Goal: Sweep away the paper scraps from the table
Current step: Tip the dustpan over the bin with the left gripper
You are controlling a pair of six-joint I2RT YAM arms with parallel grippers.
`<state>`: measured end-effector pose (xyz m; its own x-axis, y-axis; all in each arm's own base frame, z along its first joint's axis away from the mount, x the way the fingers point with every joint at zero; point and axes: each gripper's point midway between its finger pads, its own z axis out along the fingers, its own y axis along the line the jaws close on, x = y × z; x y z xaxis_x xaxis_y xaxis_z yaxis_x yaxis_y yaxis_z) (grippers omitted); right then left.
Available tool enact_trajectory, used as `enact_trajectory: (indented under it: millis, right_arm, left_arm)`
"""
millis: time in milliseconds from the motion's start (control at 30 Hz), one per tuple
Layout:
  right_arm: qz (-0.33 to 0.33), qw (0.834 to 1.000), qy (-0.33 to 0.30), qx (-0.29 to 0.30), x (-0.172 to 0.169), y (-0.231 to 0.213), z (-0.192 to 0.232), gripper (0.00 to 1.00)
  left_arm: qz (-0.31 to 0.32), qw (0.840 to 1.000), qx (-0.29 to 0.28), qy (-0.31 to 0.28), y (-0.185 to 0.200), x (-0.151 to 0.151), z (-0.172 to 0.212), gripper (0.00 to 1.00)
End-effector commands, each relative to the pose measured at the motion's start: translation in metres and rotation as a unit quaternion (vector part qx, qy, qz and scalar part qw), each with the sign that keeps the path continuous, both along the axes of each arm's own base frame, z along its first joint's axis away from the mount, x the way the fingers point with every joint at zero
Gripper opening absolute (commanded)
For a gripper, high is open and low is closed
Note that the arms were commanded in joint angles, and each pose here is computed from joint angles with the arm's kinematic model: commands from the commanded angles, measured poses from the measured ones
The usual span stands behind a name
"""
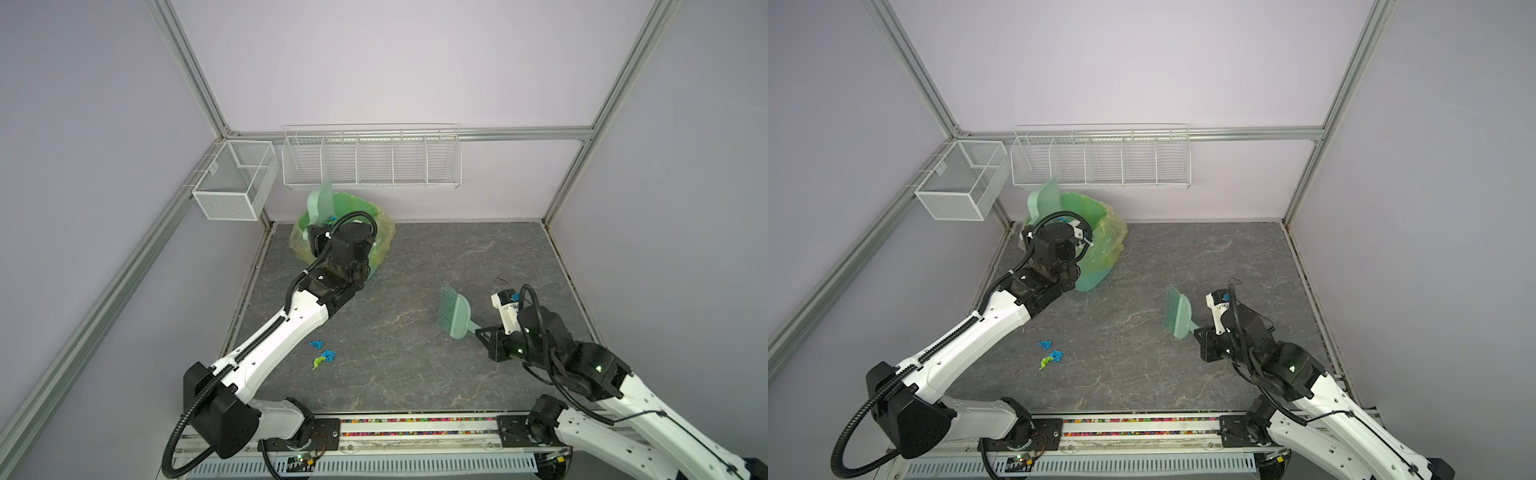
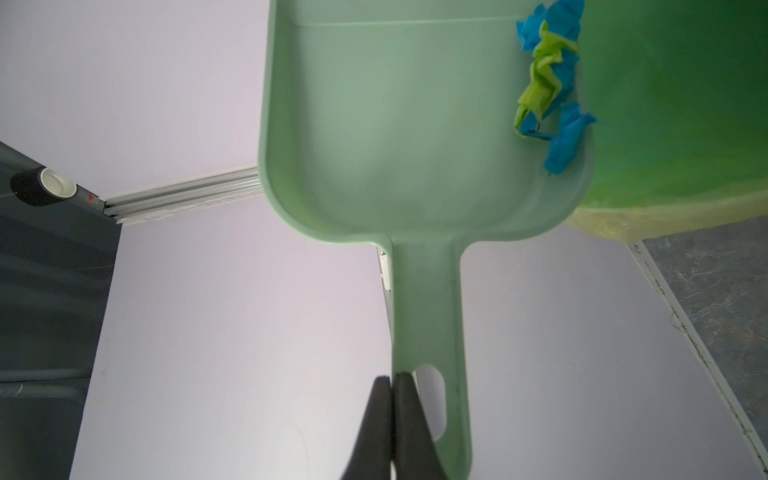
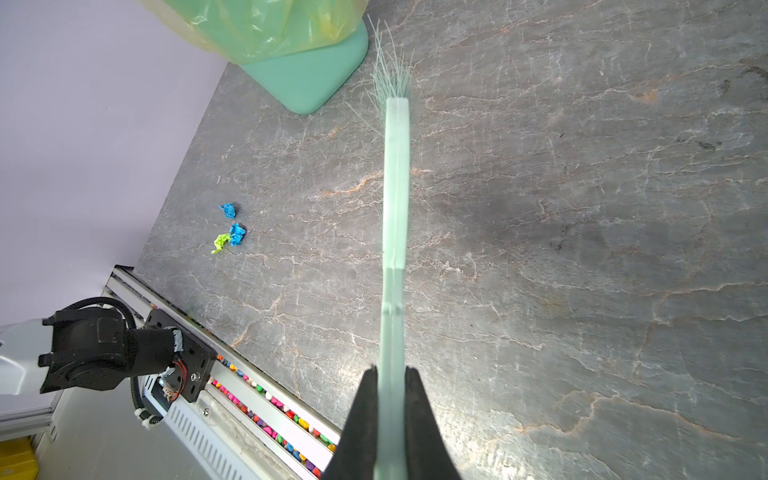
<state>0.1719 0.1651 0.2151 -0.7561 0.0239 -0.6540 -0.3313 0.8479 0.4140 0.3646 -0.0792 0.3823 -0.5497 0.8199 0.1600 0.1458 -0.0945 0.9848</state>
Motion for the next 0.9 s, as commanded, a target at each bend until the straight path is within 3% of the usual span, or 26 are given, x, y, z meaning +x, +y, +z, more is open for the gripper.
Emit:
enact_trajectory:
  millis: [0,300,467,600,733,867]
  right_arm:
    - [-0.007,1.0,-0.002,0.012,0.0,-0.001,0.002,0.07]
    - [-0.003,1.0,0.0,0.014,0.001,0.002,-0.002,0.07]
    - [0.0,1.0,-0.001,0.016,0.002,0.005,-0.001,0.07]
    - [-0.001,1.0,0.0,0.018,0.002,0.005,-0.001,0.07]
    - [0.003,1.0,0.001,0.019,0.003,0.008,-0.001,0.07]
    - [0.015,1.0,0.009,0.023,0.007,0.018,0.001,0.07]
  left_arm:
    - [-0.019,0.999,0.019,0.022,-0.01,0.002,-0.01,0.0]
    - [-0.013,1.0,0.01,0.013,-0.001,0.001,-0.002,0.0]
    - [-0.016,1.0,0.004,0.016,-0.002,0.005,-0.023,0.0]
    - [-0.005,0.992,-0.102,-0.071,0.011,-0.001,0.028,0.0]
    - [-0.021,0.958,-0.265,-0.112,0.015,-0.019,0.059,0.0]
    - [-0.012,0.918,-0.383,-0.097,0.011,-0.029,0.049,0.0]
